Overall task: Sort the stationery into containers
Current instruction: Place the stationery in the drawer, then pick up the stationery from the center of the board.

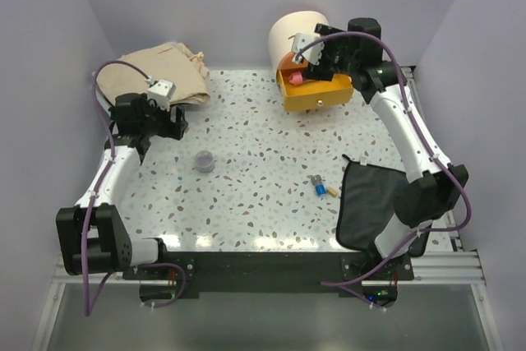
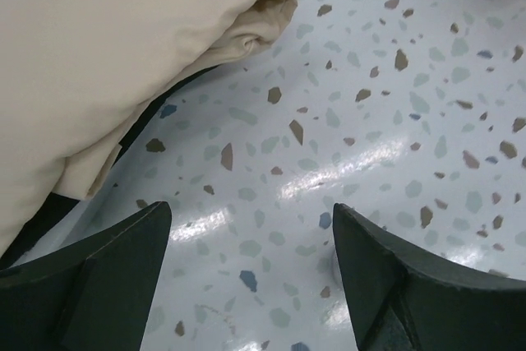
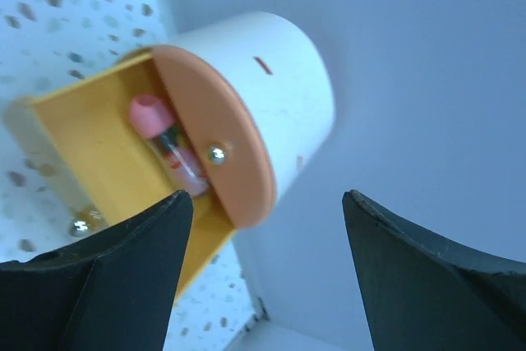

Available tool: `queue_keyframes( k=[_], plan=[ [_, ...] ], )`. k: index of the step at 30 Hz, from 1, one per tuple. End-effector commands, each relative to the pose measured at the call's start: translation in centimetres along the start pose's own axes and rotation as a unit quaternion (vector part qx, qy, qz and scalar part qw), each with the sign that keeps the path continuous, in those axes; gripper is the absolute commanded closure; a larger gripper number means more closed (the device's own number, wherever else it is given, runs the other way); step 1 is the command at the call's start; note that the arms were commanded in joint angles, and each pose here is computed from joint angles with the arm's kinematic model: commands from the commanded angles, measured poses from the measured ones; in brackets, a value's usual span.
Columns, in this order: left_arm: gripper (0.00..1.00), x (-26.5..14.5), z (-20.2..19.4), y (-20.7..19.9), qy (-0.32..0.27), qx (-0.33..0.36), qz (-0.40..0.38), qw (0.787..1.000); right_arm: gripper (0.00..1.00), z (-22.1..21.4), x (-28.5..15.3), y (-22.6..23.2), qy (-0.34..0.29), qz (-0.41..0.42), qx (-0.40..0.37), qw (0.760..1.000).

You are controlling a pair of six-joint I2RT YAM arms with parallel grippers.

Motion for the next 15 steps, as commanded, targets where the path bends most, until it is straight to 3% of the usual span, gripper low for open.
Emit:
queue_keyframes(
  k=[1,6,12,13,15],
  plan=[
    [0.15,-2.3,0.0,1.2,0.046,0.134,0.035,0.989,0.22,5.5,0.7,6.4,-0.123,0.165,0.094,0.974],
    [0.06,-5.2,-2.0,2.0,0.019,0.163,0.100,0.981,0.19,12.3,2.8,13.5,-0.213,0.322,0.112,0.916],
    [0.00,-6.5,-2.4,3.0,0.004,0.021,0.171,0.985,0.07,18.4,8.1,16.9,-0.244,0.391,0.210,0.862],
    [0.00,-6.7,-2.3,3.2,0.000,-0.014,0.184,0.983,0.05,18.8,9.8,19.1,-0.240,0.422,0.214,0.848],
    [0.00,-7.1,-2.2,4.1,-0.002,-0.051,0.217,0.975,0.01,19.8,11.0,19.6,-0.233,0.430,0.212,0.846]
  ],
)
Point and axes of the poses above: each gripper's point midway between its finger pads, its own x axis out along the fingers, its own y axis along the line the jaws close on, z = x × y, the point moved 8 cm from there along -x, back along the fingers, and after that the axes turned 12 degrees about -x, right-handed, at the moved point
